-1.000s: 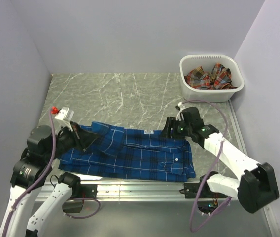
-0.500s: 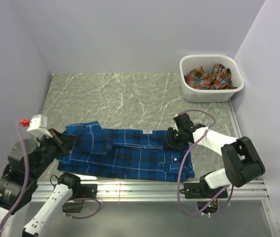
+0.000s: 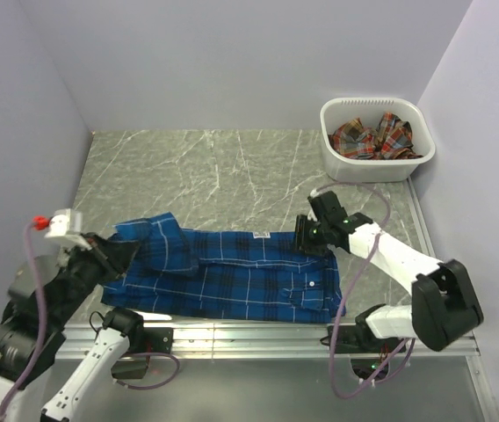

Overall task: Fold and stack the long sleeve shirts
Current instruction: Fold the shirt

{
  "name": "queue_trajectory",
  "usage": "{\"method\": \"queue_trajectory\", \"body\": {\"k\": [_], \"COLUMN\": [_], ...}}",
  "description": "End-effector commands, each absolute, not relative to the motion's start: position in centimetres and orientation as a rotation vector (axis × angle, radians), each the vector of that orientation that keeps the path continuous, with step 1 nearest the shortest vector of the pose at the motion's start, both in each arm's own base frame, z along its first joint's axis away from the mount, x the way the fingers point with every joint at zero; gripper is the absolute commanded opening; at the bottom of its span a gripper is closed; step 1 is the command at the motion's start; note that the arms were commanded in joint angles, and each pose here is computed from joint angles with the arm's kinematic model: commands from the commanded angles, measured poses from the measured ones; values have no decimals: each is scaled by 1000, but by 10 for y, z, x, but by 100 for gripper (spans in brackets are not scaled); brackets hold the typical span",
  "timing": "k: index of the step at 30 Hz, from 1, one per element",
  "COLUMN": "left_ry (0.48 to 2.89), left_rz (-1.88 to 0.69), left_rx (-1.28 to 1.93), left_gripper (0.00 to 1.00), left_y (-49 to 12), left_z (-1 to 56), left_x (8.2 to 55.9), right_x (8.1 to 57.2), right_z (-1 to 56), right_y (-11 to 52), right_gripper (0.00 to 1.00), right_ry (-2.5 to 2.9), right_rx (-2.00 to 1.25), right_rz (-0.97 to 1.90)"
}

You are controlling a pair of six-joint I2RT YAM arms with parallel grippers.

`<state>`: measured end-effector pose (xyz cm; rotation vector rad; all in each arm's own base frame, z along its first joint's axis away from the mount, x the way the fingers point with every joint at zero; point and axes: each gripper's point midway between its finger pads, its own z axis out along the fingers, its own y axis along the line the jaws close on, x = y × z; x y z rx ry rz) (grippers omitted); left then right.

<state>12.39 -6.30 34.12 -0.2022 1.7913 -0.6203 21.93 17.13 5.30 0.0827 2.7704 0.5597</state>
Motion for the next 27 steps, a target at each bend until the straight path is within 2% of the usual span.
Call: {"method": "queue_trajectory", "body": {"k": [1,11,17,21,27], "left_ry": [1890,1911,1869,1948,2019], "left_rz": [-683,-900,-1143,-1175,-1285], "left_rx": [-69,283,549,595,690], "left_gripper": [16,20,21,24,26], "left_y": [-90,-151,-194,-205,-240], "left_z": [322,304,294,267,236], "left_x": [137,163,168,185,194], "right_x": [250,254,248,248,258], "right_z": [107,152,170,178,175], "right_y": [177,199,216,225,213], "right_gripper": [48,59,72,73,73], "right_ry": [2575,2332,2226,2197,2180], "right_rx": [38,-84,-188,-209,-142], "right_rz": [576,793,937,1007,908]}}
